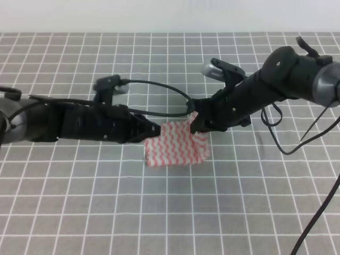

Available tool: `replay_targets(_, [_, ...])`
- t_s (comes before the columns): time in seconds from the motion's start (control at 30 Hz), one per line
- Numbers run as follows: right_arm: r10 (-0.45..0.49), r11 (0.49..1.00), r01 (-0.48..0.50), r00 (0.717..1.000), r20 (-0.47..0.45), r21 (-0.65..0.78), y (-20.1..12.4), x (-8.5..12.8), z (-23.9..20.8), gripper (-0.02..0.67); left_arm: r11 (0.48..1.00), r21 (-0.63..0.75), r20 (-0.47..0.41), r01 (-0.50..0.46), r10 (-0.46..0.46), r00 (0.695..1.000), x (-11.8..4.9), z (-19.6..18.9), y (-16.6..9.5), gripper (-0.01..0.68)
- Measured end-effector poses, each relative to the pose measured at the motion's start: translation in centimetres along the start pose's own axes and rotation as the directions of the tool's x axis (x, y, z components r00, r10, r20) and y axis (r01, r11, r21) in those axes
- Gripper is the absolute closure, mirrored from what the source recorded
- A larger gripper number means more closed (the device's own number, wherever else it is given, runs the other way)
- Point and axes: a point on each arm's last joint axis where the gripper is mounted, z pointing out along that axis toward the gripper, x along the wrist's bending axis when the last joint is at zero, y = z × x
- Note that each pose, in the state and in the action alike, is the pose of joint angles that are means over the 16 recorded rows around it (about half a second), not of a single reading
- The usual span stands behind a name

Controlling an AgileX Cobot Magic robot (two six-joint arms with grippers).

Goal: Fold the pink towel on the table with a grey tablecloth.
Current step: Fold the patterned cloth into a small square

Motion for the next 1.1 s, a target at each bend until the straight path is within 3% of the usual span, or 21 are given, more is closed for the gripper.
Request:
replay_targets(0.43, [0.011, 1.000, -0.011, 1.000, -0.015, -0.004, 0.0, 0.3, 0.1, 0.661, 0.998, 0.058, -0.032, 0.034, -0.033, 0.999, 1.1, 1.0, -1.2, 0.675])
replay_targets(1.1, [-0.017, 1.000, 0.017, 0.997, -0.077, -0.007, 0.3, 3.2, 2.2, 0.661, 0.998, 0.045, -0.047, 0.048, -0.046, 0.998, 1.6, 1.4, -1.5, 0.675])
